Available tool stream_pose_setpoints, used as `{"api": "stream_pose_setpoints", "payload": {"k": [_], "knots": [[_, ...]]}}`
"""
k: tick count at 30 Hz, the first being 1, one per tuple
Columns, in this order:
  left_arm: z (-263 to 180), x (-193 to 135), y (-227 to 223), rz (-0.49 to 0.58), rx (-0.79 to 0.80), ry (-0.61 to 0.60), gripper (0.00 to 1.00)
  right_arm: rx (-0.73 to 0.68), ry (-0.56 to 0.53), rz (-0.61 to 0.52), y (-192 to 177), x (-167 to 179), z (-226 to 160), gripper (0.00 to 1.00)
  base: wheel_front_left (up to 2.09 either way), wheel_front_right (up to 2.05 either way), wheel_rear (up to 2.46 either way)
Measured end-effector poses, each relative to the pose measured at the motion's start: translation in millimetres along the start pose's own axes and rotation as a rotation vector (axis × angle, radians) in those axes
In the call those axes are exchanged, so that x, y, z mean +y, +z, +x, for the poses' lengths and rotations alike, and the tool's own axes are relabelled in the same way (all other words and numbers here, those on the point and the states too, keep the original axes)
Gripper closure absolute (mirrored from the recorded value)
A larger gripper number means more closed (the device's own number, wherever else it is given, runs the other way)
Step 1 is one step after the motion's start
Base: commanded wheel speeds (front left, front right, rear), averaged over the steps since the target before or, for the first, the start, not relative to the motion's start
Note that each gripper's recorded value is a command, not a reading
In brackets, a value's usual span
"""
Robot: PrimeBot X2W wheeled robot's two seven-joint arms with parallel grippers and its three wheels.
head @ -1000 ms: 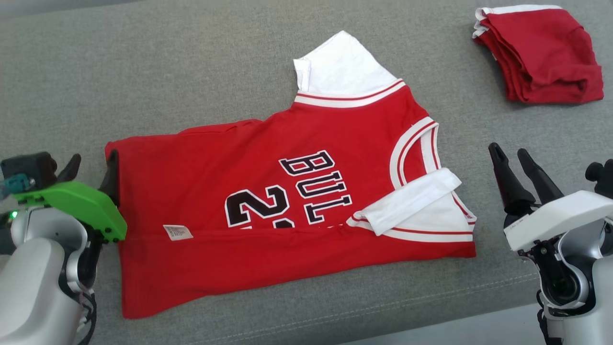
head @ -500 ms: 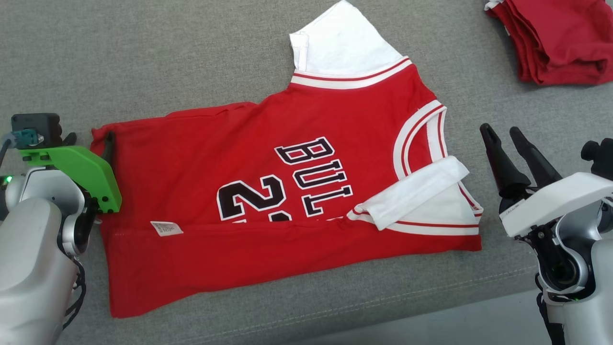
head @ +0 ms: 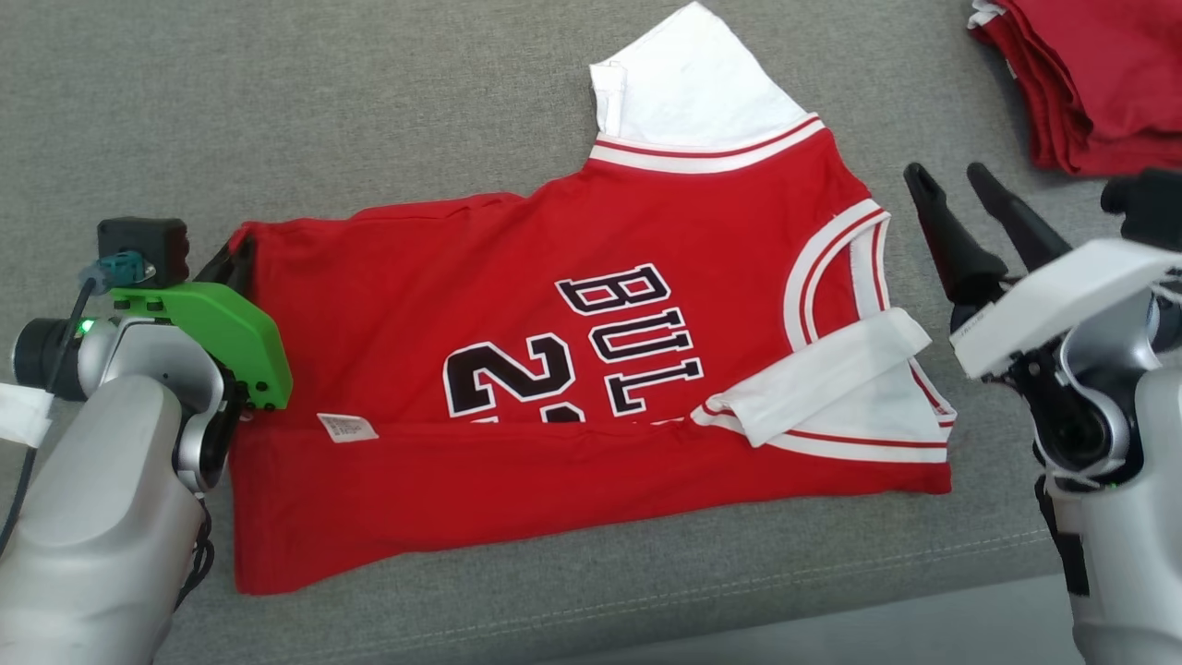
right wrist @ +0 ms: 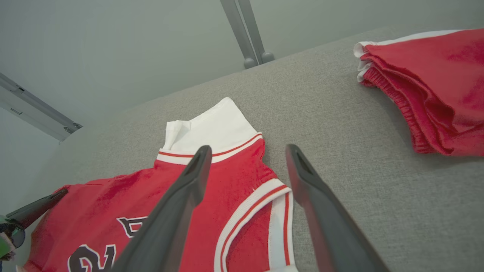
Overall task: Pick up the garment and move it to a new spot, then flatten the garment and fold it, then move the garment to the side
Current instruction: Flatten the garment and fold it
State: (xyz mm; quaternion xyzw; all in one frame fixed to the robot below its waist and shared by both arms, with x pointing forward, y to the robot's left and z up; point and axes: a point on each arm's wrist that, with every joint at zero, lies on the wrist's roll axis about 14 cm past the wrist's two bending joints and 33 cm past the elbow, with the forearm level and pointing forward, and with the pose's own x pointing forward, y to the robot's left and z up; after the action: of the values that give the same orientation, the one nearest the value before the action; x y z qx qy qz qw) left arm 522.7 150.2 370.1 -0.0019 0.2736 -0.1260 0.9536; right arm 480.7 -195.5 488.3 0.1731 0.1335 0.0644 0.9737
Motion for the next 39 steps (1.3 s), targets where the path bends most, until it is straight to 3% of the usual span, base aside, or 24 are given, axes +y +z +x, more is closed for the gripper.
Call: {"api": "stream_pose_setpoints", "payload": {"k": [6,15,27,39], "knots": [[-8.4,-6.7,21.9,0.007,-0.119,-0.017,1.0,0.046,0.048,-0.091,14.5,17.9,43.5,0.0,0.0,0.0,0.0],[-28.3,-25.2,44.2,-0.004,-0.255,-0.054,1.0,0.197,0.031,-0.211,13.1,24.2,113.2,0.0,0.0,0.0,0.0],[-39.8,-18.7,43.1,-0.043,-0.3,-0.014,1.0,0.356,0.017,-0.289,-23.4,41.1,185.8,0.0,0.0,0.0,0.0],[-34.1,-2.2,21.7,-0.063,-0.253,0.035,1.0,0.471,-0.001,-0.297,-74.9,38.8,211.7,0.0,0.0,0.0,0.0]]}}
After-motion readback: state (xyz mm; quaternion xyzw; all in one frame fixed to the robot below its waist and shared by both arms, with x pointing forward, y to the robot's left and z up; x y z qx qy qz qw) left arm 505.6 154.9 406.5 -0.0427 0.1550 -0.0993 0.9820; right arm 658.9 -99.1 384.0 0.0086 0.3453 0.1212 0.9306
